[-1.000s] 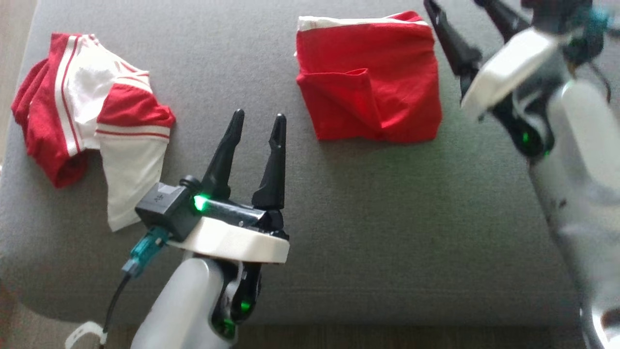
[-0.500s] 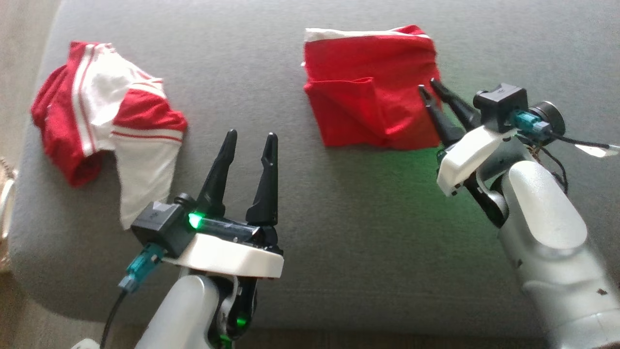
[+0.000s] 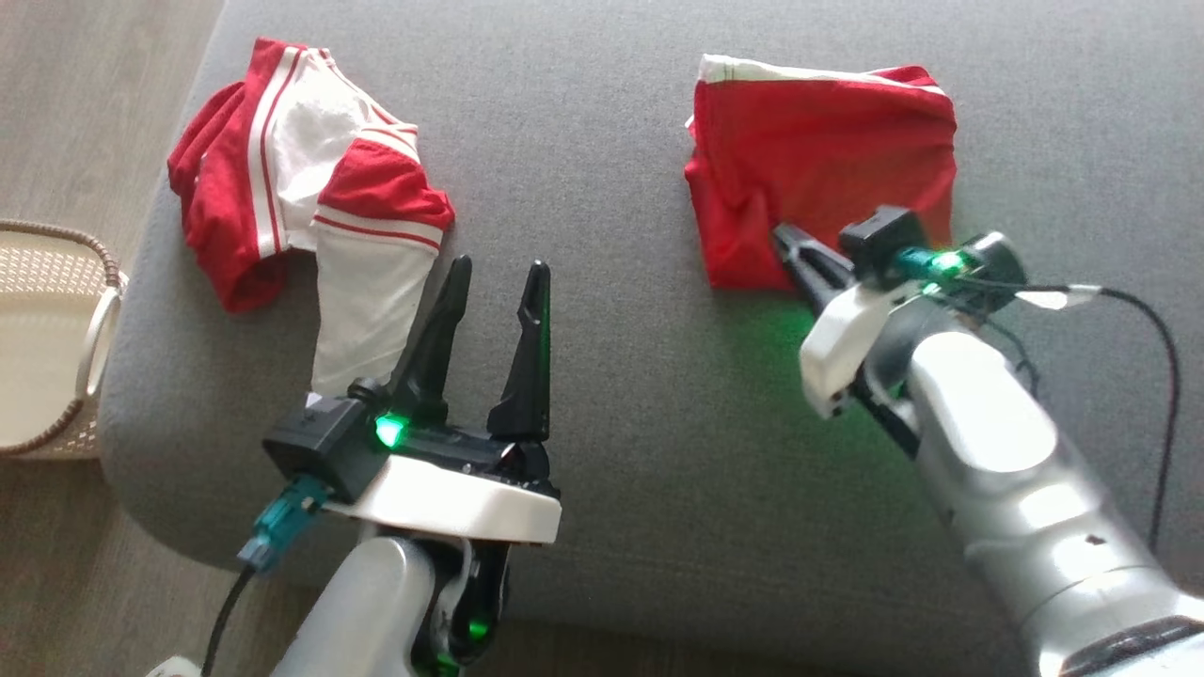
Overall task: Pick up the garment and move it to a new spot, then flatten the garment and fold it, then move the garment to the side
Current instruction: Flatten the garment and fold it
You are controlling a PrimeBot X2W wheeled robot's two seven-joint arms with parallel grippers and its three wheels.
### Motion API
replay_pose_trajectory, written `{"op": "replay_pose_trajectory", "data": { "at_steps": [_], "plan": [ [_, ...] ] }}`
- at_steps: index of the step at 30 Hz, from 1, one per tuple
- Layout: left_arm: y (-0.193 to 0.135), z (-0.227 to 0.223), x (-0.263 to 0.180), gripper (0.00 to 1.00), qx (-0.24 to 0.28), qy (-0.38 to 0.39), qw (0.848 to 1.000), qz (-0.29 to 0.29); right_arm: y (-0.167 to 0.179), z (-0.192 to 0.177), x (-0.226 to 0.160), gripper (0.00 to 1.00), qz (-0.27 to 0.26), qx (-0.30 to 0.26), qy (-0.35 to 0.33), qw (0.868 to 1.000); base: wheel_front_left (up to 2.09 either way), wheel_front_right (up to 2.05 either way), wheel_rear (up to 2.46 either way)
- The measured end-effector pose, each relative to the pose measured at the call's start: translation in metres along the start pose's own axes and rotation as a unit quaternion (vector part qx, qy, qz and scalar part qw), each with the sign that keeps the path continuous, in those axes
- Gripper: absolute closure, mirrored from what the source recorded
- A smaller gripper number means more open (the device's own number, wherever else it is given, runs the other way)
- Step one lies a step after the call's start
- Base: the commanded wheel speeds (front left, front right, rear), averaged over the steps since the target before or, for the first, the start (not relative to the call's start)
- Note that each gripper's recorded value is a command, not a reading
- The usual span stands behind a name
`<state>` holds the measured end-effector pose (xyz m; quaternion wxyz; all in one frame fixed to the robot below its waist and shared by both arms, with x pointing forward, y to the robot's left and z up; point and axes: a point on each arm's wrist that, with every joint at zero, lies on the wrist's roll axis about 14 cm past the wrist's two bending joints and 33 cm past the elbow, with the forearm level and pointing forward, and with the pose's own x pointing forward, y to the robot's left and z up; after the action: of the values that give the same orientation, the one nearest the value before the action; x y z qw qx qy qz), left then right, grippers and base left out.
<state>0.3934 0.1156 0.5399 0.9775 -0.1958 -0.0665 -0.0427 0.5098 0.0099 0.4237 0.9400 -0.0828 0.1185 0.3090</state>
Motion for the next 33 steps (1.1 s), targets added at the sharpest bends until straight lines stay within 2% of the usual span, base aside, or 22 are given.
{"op": "replay_pose_trajectory", "data": {
  "at_steps": [4, 8, 11, 12, 14, 18, 21, 22, 25, 28, 33],
  "plan": [
    [-0.002, 0.002, 0.0, 0.0, 0.0, -0.004, 1.0, -0.002, 0.024, -0.002, -0.003, 1.0, 0.033, 0.01, 0.003, 0.999, 0.0, 0.0, 0.0],
    [-0.007, 0.004, 0.0, 0.0, -0.002, -0.006, 1.0, -0.009, 0.055, 0.015, -0.007, 1.0, 0.073, 0.053, -0.025, 0.996, 0.0, 0.0, 0.0],
    [-0.011, 0.004, -0.001, 0.0, -0.005, -0.006, 1.0, -0.014, 0.063, 0.029, -0.011, 1.0, 0.085, 0.072, -0.044, 0.993, 0.0, 0.0, 0.0],
    [-0.012, 0.003, -0.002, 0.0, -0.007, -0.004, 1.0, -0.015, 0.063, 0.033, -0.013, 0.83, 0.084, 0.075, -0.051, 0.992, 0.0, 0.0, 0.0],
    [-0.013, 0.0, -0.005, 0.0, -0.01, 0.0, 1.0, -0.015, 0.059, 0.038, -0.018, 0.0, 0.076, 0.084, -0.065, 0.992, 0.0, 0.0, 0.0],
    [-0.013, 0.0, -0.008, 0.0, -0.007, 0.0, 1.0, -0.015, 0.033, 0.05, -0.03, 0.0, 0.033, 0.097, -0.095, 0.99, 0.0, 0.0, 0.0],
    [-0.018, 0.001, -0.009, 0.0, 0.004, -0.003, 1.0, -0.022, 0.004, 0.073, -0.043, 0.0, -0.011, 0.097, -0.141, 0.985, 0.0, 0.0, 0.0],
    [-0.018, 0.001, -0.009, 0.0, 0.004, -0.003, 1.0, -0.022, 0.004, 0.073, -0.043, 0.0, -0.011, 0.097, -0.141, 0.985, 0.0, 0.0, 0.0],
    [-0.014, 0.006, -0.011, 0.0, 0.021, -0.01, 1.0, -0.015, -0.026, 0.093, -0.067, 0.0, -0.064, 0.097, -0.189, 0.975, 0.0, 0.0, 0.0],
    [-0.009, 0.006, -0.017, 0.0, 0.032, -0.011, 0.999, -0.005, -0.046, 0.084, -0.097, 0.0, -0.113, 0.099, -0.201, 0.968, 0.0, 0.0, 0.0],
    [-0.002, 0.011, -0.029, 0.0, 0.064, -0.017, 0.998, 0.009, -0.065, 0.047, -0.147, 0.0, -0.183, 0.103, -0.181, 0.961, 0.0, 0.0, 0.0]
  ]
}}
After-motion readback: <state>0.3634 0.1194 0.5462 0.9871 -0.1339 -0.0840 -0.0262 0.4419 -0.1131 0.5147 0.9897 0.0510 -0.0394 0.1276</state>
